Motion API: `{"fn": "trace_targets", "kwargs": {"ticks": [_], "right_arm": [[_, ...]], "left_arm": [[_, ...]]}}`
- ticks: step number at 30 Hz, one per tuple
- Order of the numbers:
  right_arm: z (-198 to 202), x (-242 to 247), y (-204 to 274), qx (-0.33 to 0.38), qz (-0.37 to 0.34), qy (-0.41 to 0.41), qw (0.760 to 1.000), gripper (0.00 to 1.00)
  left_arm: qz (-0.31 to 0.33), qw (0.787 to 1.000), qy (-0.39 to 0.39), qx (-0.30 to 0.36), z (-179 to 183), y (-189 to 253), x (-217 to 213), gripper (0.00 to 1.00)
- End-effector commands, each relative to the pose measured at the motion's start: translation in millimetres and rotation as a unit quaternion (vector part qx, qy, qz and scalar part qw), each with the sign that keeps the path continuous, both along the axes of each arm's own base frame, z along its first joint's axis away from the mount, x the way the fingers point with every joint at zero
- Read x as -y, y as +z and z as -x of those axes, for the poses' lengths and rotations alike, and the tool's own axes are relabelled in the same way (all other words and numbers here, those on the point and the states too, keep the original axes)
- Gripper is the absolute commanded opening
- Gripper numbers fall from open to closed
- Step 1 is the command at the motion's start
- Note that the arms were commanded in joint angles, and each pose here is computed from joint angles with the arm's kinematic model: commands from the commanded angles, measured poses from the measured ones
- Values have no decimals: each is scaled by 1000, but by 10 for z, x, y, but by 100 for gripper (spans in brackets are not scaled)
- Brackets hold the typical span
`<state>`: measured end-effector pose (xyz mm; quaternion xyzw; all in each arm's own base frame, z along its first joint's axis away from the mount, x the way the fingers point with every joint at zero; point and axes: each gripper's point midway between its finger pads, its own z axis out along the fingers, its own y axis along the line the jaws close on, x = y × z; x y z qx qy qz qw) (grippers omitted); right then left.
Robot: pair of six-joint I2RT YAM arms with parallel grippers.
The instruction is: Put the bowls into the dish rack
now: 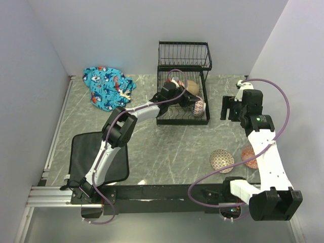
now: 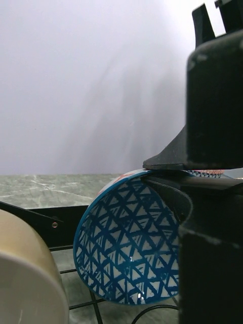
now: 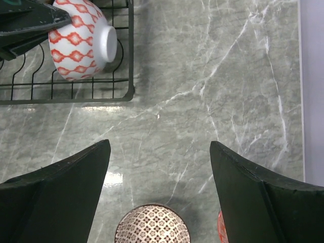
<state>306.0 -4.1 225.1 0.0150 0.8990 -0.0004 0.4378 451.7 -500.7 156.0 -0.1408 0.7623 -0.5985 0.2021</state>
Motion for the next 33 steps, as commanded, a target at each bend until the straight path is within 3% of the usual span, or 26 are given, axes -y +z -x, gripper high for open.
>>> {"fn": "trace_targets", "kwargs": {"ticks": [1,14,20,26,29,30,33], "right_arm": [[-80,11,110,20,-7,-5,1000,87],[-147,-16,154,25,-12,0,1000,87],[-106,-11,161,26,-10,2,1000,87],[-91,-6,219,32,-4,7,999,87],[-83,-1,258,38,-1,8,999,87],[-76,-1,254,37,-1,8,999,87],[-42,1,284,41,0,8,999,87]], "left_arm": [[38,999,20,7,-140,349,-19,1],[12,999,40,-26,-171,128,-135,1],[8,999,40,1,-172,214,-174,1],[-1,999,42,9,-160,230,-227,21],[1,999,40,21,-151,308,-251,38],[-1,999,40,21,-147,299,-255,48],[-1,999,35,41,-128,412,-262,57]]}}
